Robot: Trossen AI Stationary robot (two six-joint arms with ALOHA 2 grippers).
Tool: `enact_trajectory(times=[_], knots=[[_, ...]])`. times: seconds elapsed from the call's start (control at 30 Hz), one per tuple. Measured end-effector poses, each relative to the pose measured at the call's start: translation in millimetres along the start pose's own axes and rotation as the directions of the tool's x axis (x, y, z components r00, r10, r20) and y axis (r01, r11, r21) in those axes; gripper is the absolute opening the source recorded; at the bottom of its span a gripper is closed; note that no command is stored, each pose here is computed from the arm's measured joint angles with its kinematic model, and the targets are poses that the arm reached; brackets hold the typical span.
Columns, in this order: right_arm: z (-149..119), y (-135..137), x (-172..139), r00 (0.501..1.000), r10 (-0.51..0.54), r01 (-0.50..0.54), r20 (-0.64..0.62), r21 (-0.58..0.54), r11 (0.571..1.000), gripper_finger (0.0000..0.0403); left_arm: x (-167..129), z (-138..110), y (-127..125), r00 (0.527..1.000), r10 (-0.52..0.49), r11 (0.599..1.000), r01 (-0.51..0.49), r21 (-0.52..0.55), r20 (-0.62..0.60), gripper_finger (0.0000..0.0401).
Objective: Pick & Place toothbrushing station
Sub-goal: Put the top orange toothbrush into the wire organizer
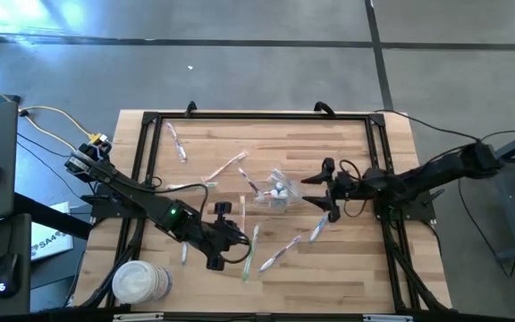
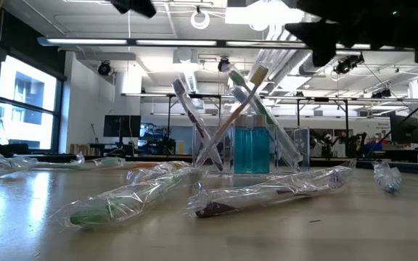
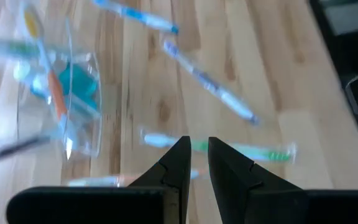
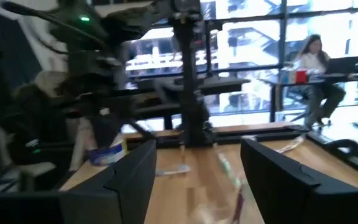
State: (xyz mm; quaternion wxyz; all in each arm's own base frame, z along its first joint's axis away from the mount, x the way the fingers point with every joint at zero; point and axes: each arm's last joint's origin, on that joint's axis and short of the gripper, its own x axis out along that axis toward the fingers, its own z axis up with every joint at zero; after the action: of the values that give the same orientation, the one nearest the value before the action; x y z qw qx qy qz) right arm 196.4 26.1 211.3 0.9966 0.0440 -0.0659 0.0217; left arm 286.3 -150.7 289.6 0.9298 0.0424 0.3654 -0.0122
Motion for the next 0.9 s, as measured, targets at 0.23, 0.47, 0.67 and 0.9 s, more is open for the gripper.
enact_trajectory(times=[0.23, 0.47, 0.67, 0.9], knots=[[2, 27, -13, 0.978, 0.196, -0.189, -0.064, 0.104, 0.976, 0.0226, 10, -10, 2, 0.991, 0.112, 0.992, -0.116, -0.043, -0.077, 0.0055], [1, 48, -19, 0.951, 0.301, -0.296, -0.063, 0.076, 0.952, 0.0226, 10, -23, 18, 0.936, 0.299, 0.953, -0.302, 0.012, -0.184, 0.0055], [2, 54, -21, 0.942, 0.332, -0.327, -0.058, 0.077, 0.942, 0.0226, 3, -41, 70, 0.774, 0.429, 0.878, -0.479, 0.013, -0.466, 0.0055], [3, 54, -21, 0.94, 0.338, -0.334, -0.045, 0.072, 0.94, 0.0226, 10, -46, 142, 0.695, 0.274, 0.862, -0.484, -0.15, -0.664, 0.0055]])
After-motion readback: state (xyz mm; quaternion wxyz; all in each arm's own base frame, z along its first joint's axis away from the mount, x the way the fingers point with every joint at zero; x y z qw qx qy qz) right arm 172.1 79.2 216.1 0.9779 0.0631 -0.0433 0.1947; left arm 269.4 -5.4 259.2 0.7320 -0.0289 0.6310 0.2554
